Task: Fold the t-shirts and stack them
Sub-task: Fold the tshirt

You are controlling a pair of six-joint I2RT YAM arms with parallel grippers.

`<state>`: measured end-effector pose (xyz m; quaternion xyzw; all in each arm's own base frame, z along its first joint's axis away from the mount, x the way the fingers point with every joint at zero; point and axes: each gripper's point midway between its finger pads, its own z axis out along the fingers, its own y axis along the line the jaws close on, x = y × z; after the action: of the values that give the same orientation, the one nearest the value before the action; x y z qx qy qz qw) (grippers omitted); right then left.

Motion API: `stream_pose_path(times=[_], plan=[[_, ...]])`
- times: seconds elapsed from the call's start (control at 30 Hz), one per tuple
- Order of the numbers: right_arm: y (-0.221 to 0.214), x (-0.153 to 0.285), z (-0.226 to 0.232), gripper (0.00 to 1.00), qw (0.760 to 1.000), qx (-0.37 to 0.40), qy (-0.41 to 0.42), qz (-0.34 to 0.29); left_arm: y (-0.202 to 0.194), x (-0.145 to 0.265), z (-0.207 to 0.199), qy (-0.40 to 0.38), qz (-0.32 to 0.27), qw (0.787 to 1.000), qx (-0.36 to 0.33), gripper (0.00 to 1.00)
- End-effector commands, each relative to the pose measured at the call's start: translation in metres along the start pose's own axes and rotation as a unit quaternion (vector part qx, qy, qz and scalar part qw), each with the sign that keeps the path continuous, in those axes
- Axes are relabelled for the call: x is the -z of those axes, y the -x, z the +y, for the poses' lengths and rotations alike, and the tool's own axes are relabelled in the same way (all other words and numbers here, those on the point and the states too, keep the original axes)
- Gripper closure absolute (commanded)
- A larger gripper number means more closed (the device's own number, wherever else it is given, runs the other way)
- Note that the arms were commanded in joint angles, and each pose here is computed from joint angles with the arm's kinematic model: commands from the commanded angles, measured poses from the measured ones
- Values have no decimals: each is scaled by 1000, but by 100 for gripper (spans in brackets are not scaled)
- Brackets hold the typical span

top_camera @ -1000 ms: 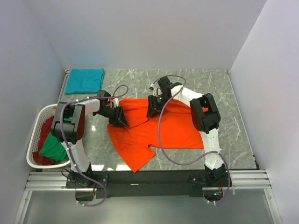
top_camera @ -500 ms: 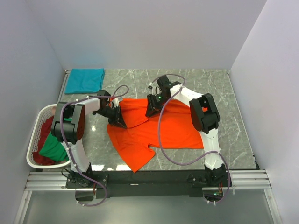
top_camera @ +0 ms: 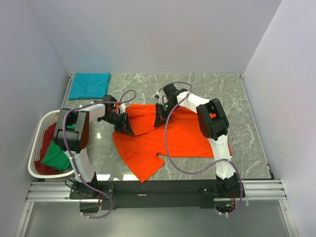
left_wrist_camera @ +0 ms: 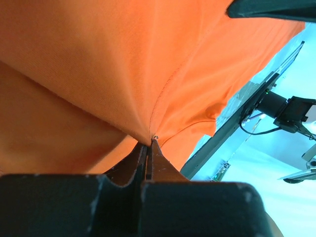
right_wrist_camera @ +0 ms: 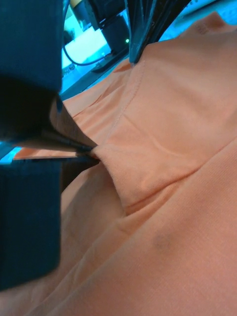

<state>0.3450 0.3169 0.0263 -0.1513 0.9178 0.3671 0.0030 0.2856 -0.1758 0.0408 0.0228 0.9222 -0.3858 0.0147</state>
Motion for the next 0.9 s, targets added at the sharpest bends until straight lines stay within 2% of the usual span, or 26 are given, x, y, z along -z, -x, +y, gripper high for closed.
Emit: stream_pose_path(times=[0.0, 0.07, 0.43, 0.87], plan=[[10, 7, 16, 93, 1000, 20, 11, -9, 2, 14, -19, -20, -18, 999, -33, 99], [11, 10, 20, 100, 1000, 24, 14, -12, 0, 16, -20, -20, -17, 999, -39, 99], [7, 25, 36, 100, 999, 31, 26, -18, -14, 22, -31, -25, -9, 998, -55, 99], [-6, 24, 17, 100, 1000, 31, -2, 5, -28, 11, -29, -8, 6, 998, -55, 99]])
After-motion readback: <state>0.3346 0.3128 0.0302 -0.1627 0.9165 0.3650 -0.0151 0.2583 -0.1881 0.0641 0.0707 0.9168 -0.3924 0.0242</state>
